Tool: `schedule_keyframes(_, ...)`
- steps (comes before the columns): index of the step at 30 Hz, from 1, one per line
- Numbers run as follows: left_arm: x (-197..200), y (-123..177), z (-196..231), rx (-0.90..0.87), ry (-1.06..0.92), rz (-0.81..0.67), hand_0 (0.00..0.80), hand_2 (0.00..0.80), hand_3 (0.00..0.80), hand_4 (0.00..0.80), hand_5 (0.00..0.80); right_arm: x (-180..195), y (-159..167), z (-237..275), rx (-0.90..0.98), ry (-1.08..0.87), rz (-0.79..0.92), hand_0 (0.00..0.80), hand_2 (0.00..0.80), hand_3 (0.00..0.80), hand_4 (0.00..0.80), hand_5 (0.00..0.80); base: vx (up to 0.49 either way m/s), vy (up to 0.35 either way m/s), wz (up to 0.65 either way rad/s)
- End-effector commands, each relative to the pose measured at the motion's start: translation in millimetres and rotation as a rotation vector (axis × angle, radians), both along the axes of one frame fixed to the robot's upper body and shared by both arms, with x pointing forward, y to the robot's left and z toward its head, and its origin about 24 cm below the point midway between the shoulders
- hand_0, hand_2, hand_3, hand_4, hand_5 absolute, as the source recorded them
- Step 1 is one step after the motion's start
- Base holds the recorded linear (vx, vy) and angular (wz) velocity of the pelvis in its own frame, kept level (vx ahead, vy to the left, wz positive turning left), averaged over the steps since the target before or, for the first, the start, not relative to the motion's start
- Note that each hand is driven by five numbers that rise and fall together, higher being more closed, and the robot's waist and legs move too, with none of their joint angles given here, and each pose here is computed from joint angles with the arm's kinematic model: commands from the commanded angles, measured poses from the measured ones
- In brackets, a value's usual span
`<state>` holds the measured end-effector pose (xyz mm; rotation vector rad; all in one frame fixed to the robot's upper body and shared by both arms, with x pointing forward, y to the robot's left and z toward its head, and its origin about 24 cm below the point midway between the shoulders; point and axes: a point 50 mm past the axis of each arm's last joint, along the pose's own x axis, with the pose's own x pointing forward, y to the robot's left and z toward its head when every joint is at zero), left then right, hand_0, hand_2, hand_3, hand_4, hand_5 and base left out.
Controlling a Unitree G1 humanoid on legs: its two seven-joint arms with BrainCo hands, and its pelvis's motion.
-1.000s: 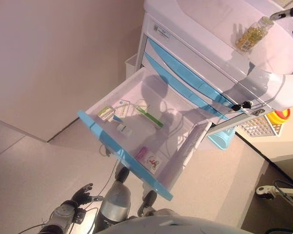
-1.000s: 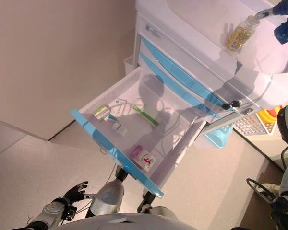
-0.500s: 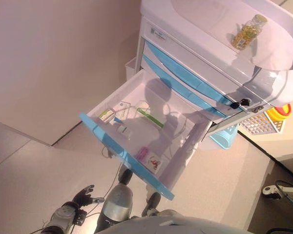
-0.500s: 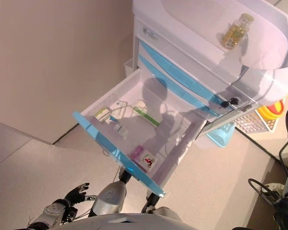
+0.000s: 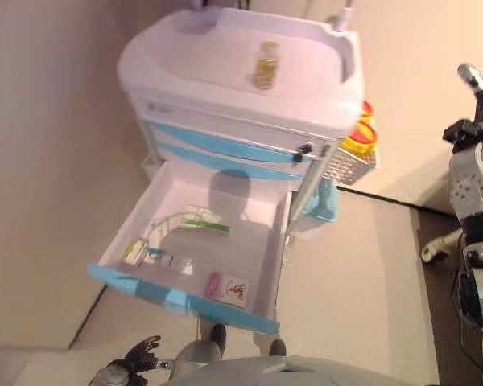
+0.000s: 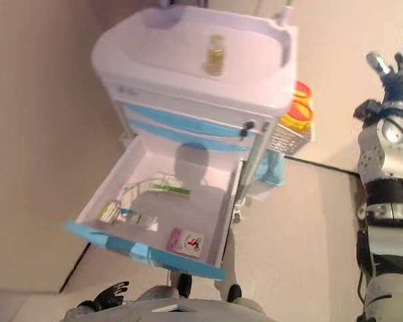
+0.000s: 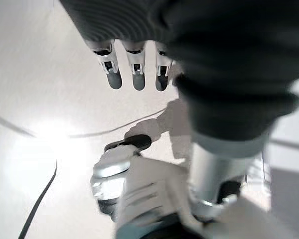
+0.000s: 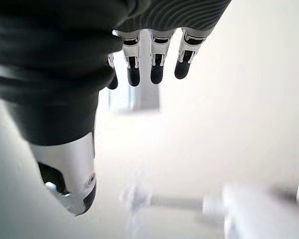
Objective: Open the drawer and pick up the medicine
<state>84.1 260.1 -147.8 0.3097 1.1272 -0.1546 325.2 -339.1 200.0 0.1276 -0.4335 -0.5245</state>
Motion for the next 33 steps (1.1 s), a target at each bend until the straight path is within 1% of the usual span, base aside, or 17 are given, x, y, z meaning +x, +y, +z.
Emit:
schedule_keyframes(1, 29.5, -18.1, 0.5, -0.028, -0.044, -0.078, 0.000, 0.000, 0.000, 0.000, 0.000, -8.1, 23.9, -40.5, -0.037, 0.052, 0.119, 0.000, 0.000, 0.000, 0.000, 0.000, -0.075, -0.026, -0.39)
schedule_keyframes(3, 35.6, -22.3, 1.3, -0.035, -0.059, -0.080, 0.000, 0.000, 0.000, 0.000, 0.000, -19.9, 32.9, -83.1, -0.026, 0.164, 0.151, 0.000, 0.000, 0.000, 0.000, 0.000, -0.054, -0.035, -0.46)
schedule_keyframes(6, 39.1, -29.3, 1.2, -0.046, -0.079, -0.078, 0.000, 0.000, 0.000, 0.000, 0.000, -50.5, 48.1, -151.2, -0.064, 0.389, 0.191, 0.000, 0.000, 0.000, 0.000, 0.000, -0.027, -0.040, -0.10)
schedule_keyframes(9, 39.4, -31.8, 1.9, -0.049, -0.102, -0.066, 0.000, 0.000, 0.000, 0.000, 0.000, -83.0, 67.0, -213.0, -0.089, 0.655, 0.257, 0.000, 0.000, 0.000, 0.000, 0.000, -0.004, -0.035, -0.16)
schedule_keyframes(11, 39.5, -33.3, 1.9, -0.049, -0.111, -0.060, 0.000, 0.000, 0.000, 0.000, 0.000, -102.6, 76.8, -244.6, -0.100, 0.790, 0.294, 0.000, 0.000, 0.000, 0.000, 0.000, 0.010, -0.025, -0.16)
schedule_keyframes(12, 40.3, -34.0, 2.2, -0.045, -0.119, -0.065, 0.000, 0.000, 0.000, 0.000, 0.000, -117.3, 82.3, -265.4, -0.105, 0.906, 0.313, 0.000, 0.000, 0.000, 0.000, 0.000, 0.020, -0.023, -0.11)
schedule_keyframes(14, 41.3, -36.6, 2.3, -0.027, -0.134, -0.091, 0.000, 0.000, 0.000, 0.000, 0.000, -142.6, 86.6, -293.1, -0.149, 1.069, 0.344, 0.000, 0.000, 0.000, 0.000, 0.000, 0.021, -0.015, -0.07)
schedule_keyframes(17, 49.2, -42.8, 4.1, -0.014, -0.173, -0.122, 0.000, 0.000, 0.000, 0.000, 0.000, -174.9, 88.1, -320.3, -0.203, 1.268, 0.390, 0.000, 0.000, 0.000, 0.000, 0.000, 0.000, 0.000, 0.00)
schedule_keyframes(19, 56.8, -46.2, 6.6, -0.009, -0.207, -0.131, 0.000, 0.000, 0.000, 0.000, 0.000, -187.0, 89.8, -329.0, -0.251, 1.346, 0.423, 0.000, 0.000, 0.000, 0.000, 0.000, -0.014, 0.019, 0.00)
schedule_keyframes(22, 81.7, -48.2, 18.5, -0.001, -0.319, -0.128, 0.000, 0.000, 0.000, 0.000, 0.000, -187.5, 85.9, -329.7, -0.373, 1.392, 0.467, 0.000, 0.000, 0.000, 0.000, 0.000, -0.180, 0.105, -0.02)
schedule_keyframes(23, 94.9, -48.3, 26.2, 0.005, -0.377, -0.118, 0.000, 0.000, 0.000, 0.000, 0.000, -184.6, 81.9, -328.3, -0.405, 1.412, 0.475, 0.000, 0.000, 0.000, 0.000, 0.000, -0.196, 0.083, 0.01)
schedule_keyframes(26, 124.3, -45.1, 47.2, 0.032, -0.507, -0.104, 0.000, 0.000, 0.000, 0.000, 0.000, -170.0, 75.3, -319.6, -0.487, 1.392, 0.486, 0.000, 0.000, 0.000, 0.000, 0.000, -0.203, 0.062, -0.05)
schedule_keyframes(29, 151.0, -31.7, 73.0, 0.067, -0.615, -0.086, 0.000, 0.000, 0.000, 0.000, 0.000, -155.3, 68.8, -308.7, -0.535, 1.350, 0.479, 0.000, 0.000, 0.000, 0.000, 0.000, -0.124, 0.029, -0.09)
schedule_keyframes(30, 153.1, -30.3, 75.4, 0.073, -0.626, -0.088, 0.000, 0.000, 0.000, 0.000, 0.000, -154.1, 67.9, -307.7, -0.534, 1.345, 0.472, 0.000, 0.000, 0.000, 0.000, 0.000, -0.091, 0.025, -0.04)
schedule_keyframes(33, 174.1, -14.9, 100.5, 0.126, -0.712, -0.084, 0.000, 0.000, 0.000, 0.000, 0.000, -142.0, 62.2, -296.8, -0.548, 1.293, 0.447, 0.000, 0.000, 0.000, 0.000, 0.000, -0.056, 0.045, -0.16)
